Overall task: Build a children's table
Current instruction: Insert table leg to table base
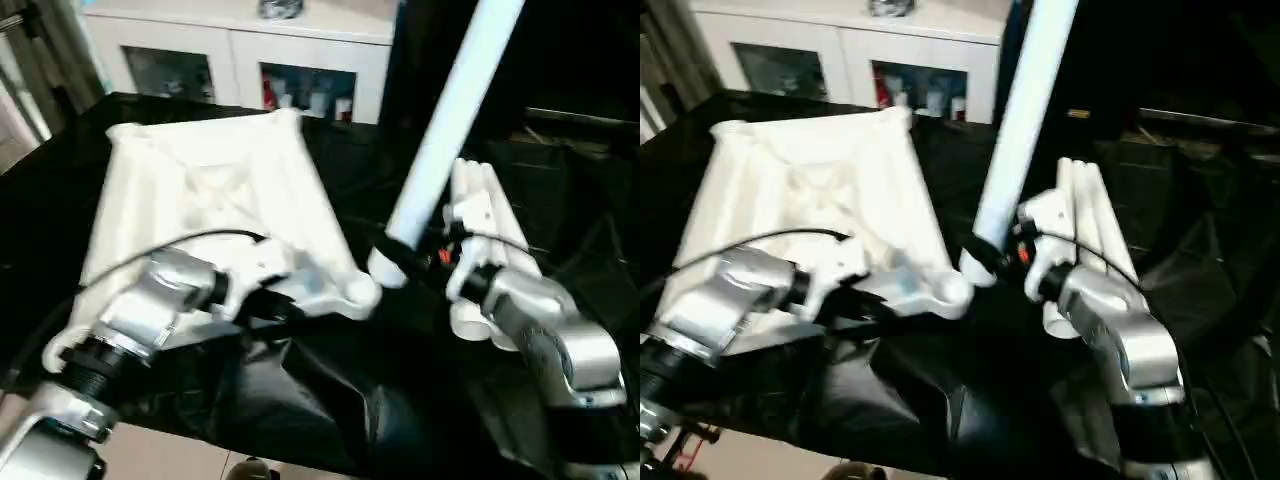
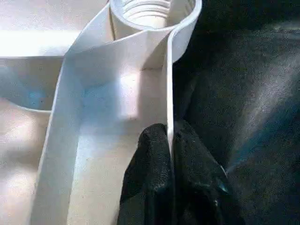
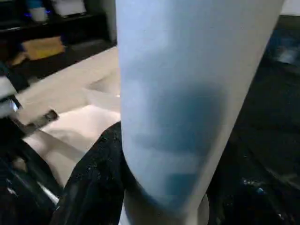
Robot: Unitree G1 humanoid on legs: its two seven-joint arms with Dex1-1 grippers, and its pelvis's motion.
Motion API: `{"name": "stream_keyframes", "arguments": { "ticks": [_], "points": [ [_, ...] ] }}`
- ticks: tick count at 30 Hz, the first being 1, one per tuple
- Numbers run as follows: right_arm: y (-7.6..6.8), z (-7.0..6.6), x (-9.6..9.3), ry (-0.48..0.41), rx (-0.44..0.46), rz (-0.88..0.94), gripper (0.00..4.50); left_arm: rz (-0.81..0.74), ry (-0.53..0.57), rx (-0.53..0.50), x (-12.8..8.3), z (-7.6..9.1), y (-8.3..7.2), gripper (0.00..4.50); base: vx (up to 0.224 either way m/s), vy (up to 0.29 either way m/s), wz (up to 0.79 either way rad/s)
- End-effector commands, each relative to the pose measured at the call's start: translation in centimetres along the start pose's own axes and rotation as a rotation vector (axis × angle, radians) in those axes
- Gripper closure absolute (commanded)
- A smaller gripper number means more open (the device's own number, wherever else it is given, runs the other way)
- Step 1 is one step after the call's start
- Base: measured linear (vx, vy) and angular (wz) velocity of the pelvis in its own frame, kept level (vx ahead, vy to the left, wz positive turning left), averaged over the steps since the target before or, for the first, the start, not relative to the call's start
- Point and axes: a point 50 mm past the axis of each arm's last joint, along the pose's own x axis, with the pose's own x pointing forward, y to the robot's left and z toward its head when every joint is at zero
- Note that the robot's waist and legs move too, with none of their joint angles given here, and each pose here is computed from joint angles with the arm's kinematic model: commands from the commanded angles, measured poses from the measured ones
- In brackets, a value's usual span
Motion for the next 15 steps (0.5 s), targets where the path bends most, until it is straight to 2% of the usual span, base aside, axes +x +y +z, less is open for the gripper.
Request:
{"name": "stream_keyframes", "arguments": {
  "ticks": [1, 6, 8, 15],
  "points": [
    [-0.1, -0.1, 0.1, 0.013, 0.012, 0.028, 2.59, 0.008, -0.034, 0.041, 0.6, 1.5, -0.4, 4.5, 0.0, 0.0, 0.0],
    [-0.3, -0.5, 0.4, 0.039, 0.023, 0.047, 2.6, 0.032, -0.036, 0.022, 1.5, 2.0, -0.9, 4.5, 0.0, 0.0, 0.0],
    [-0.2, -0.6, 0.5, 0.042, 0.027, 0.05, 2.6, 0.058, -0.044, 0.05, 1.7, 2.1, -0.6, 4.04, 0.0, 0.0, 0.0],
    [-0.3, -0.7, 0.4, 0.039, 0.031, 0.049, 2.6, 0.091, -0.011, 0.078, 1.6, 2.0, 0.2, 3.78, 0.0, 0.0, 0.0]
  ]
}}
